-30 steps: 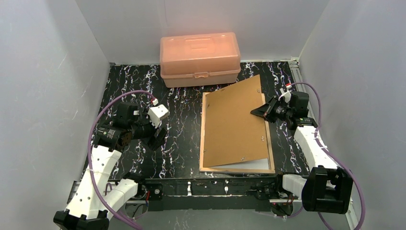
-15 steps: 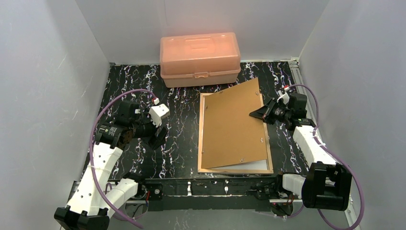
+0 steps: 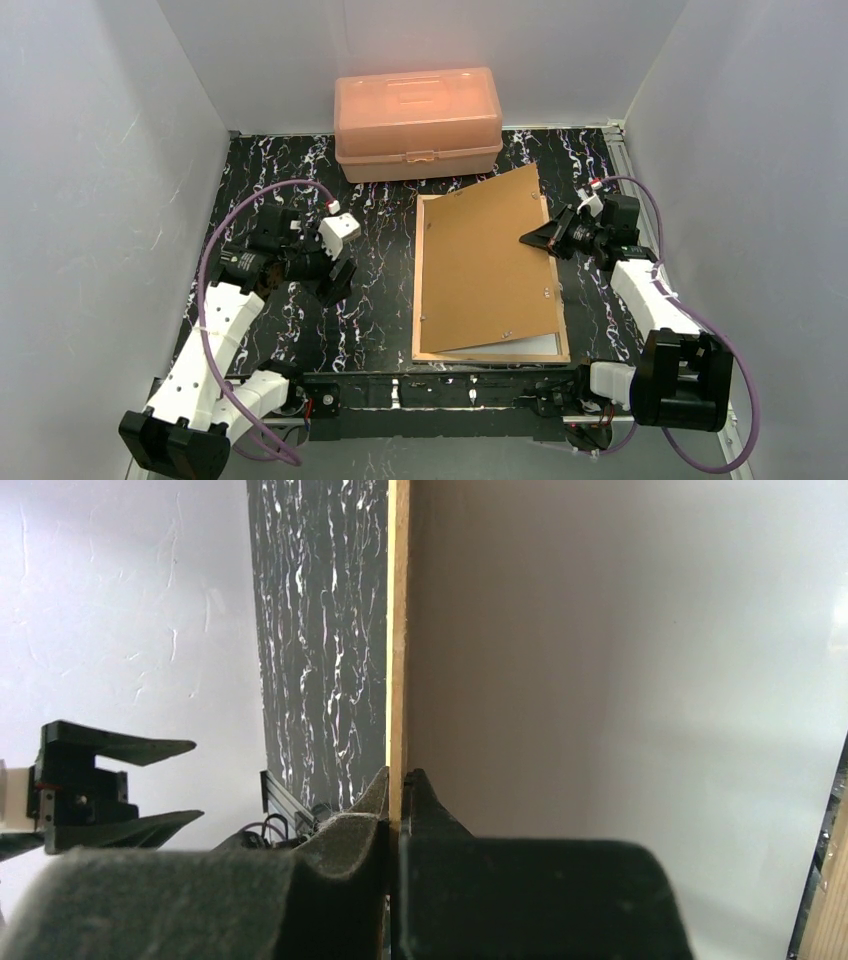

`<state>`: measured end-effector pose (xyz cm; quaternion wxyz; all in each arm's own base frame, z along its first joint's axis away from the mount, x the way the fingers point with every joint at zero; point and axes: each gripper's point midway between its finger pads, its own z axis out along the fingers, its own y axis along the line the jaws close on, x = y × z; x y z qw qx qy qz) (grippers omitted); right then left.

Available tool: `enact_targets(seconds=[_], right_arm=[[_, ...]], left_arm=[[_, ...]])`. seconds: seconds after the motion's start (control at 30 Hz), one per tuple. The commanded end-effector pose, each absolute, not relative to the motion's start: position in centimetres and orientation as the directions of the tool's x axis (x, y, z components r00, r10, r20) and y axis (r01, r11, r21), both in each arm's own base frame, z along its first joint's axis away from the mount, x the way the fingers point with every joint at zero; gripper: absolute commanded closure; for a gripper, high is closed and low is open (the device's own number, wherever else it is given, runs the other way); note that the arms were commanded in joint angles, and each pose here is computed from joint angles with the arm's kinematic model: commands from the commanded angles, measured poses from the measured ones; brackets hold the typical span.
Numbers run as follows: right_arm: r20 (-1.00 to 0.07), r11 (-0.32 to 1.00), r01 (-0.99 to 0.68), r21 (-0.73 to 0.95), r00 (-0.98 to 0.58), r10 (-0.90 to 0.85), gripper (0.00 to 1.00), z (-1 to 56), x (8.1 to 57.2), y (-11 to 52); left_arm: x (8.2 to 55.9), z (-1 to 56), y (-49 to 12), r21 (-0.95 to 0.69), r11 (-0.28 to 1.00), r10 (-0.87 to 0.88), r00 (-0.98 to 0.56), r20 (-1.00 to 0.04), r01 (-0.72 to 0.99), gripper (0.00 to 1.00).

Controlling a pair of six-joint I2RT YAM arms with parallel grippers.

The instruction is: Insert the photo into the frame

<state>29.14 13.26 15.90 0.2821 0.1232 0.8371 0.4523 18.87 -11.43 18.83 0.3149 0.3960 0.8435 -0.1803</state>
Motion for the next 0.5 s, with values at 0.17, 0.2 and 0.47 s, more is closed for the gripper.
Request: enact_targets(seconds=[0.17,0.2,0.47], right_arm=[[-0.399,0.532,-0.157,0.832,-0.835,0.378,0.99,16.5,29.3,14.4],[-0.395,0.534,-0.151,0.832,-0.836,0.379,0.99,16.3,29.3,14.3],[-0.451,0.519,-0.205,0.83,-0.795,0.407,0.99,17.4,29.4,14.5]], left_arm=[[20.1,16.5,-12.6,-0.115,0.59,0.564,-0.51,-0.649,0.799,0.27],[20.2,16.3,-12.7,-0.117,0.589,0.567,-0.512,-0.645,0.8,0.27],[21.2,14.3,-13.2,-0.133,0.589,0.577,-0.53,-0.621,0.797,0.27]])
